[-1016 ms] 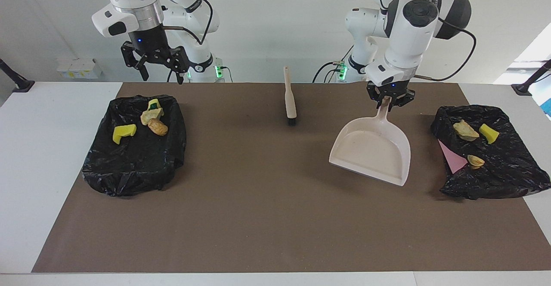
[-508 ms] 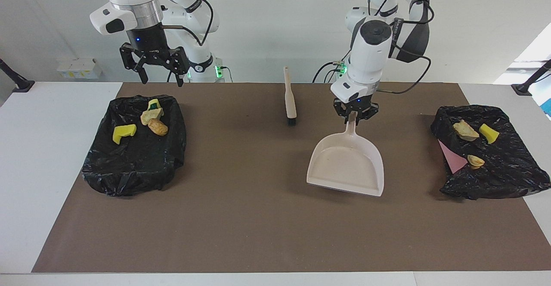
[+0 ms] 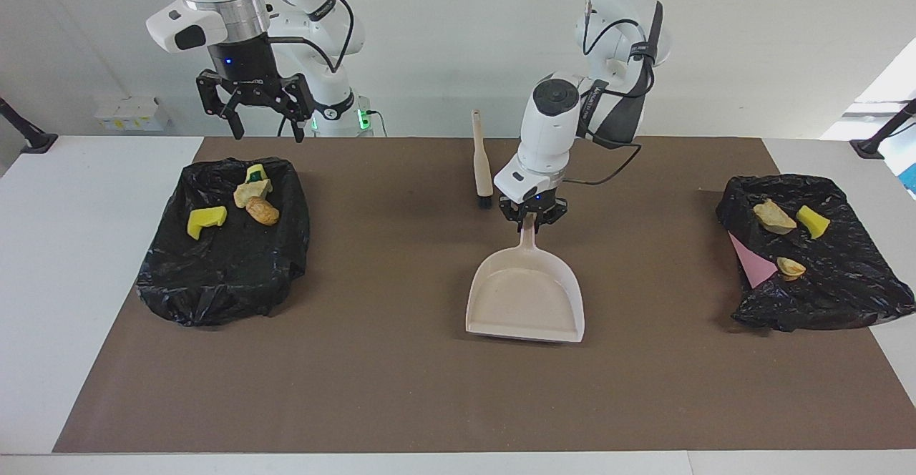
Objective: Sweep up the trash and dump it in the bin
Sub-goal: 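Bring the empty dustpan to the mat center with the left gripper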
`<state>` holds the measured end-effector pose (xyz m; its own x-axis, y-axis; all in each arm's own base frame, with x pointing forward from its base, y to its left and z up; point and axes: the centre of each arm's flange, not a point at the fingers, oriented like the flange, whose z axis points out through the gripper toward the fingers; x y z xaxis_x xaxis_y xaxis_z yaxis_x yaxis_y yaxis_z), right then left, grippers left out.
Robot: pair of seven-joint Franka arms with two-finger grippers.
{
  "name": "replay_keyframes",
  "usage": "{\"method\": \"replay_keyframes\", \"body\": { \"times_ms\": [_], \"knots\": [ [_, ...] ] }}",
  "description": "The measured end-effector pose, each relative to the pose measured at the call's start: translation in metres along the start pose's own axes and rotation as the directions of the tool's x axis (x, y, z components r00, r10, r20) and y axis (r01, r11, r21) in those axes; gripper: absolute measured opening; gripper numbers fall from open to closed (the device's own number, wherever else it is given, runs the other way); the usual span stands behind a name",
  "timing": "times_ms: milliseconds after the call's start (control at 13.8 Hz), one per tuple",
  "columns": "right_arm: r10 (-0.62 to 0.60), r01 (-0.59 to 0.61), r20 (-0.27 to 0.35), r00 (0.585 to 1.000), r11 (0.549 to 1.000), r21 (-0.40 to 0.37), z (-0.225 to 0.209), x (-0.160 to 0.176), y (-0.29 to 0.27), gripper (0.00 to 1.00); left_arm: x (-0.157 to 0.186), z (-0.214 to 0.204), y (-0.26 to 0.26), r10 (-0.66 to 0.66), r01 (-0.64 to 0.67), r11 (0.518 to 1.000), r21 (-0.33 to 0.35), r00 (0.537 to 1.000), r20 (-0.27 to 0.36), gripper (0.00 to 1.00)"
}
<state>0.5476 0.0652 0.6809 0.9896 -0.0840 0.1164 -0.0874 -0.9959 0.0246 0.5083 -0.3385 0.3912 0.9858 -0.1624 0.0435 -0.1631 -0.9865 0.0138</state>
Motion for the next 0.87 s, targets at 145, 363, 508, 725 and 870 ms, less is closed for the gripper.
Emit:
{"method": "replay_keyframes", "body": {
  "times_ms": [145, 363, 508, 725, 870],
  "knots": [
    [-0.012, 0.012, 0.036, 0.999, 1.0, -0.009, 0.001, -0.002, 0.015, 1.0, 0.0, 0.003, 0.004, -0.009, 0.009, 1.0, -0.021, 1.0, -0.003, 0.33],
    [-0.043, 0.044, 0.06, 0.997, 0.999, -0.012, -0.001, -0.007, 0.024, 1.0, 0.002, 0.016, 0.013, -0.036, 0.035, 0.999, -0.036, 0.999, -0.012, 0.33],
    [-0.05, 0.051, 0.08, 0.996, 0.999, -0.013, -0.001, -0.01, 0.021, 1.0, -0.002, 0.037, 0.03, -0.053, 0.053, 0.998, -0.038, 0.999, -0.01, 0.33],
    [-0.065, 0.068, 0.113, 0.991, 0.998, -0.016, 0.001, -0.016, 0.013, 1.0, -0.004, 0.047, 0.038, -0.056, 0.056, 0.998, -0.036, 0.998, -0.006, 0.39],
    [-0.066, 0.068, 0.125, 0.99, 0.998, -0.017, 0.002, -0.017, 0.013, 1.0, -0.003, 0.044, 0.035, -0.06, 0.06, 0.998, -0.029, 0.998, 0.003, 0.6]
  ]
}}
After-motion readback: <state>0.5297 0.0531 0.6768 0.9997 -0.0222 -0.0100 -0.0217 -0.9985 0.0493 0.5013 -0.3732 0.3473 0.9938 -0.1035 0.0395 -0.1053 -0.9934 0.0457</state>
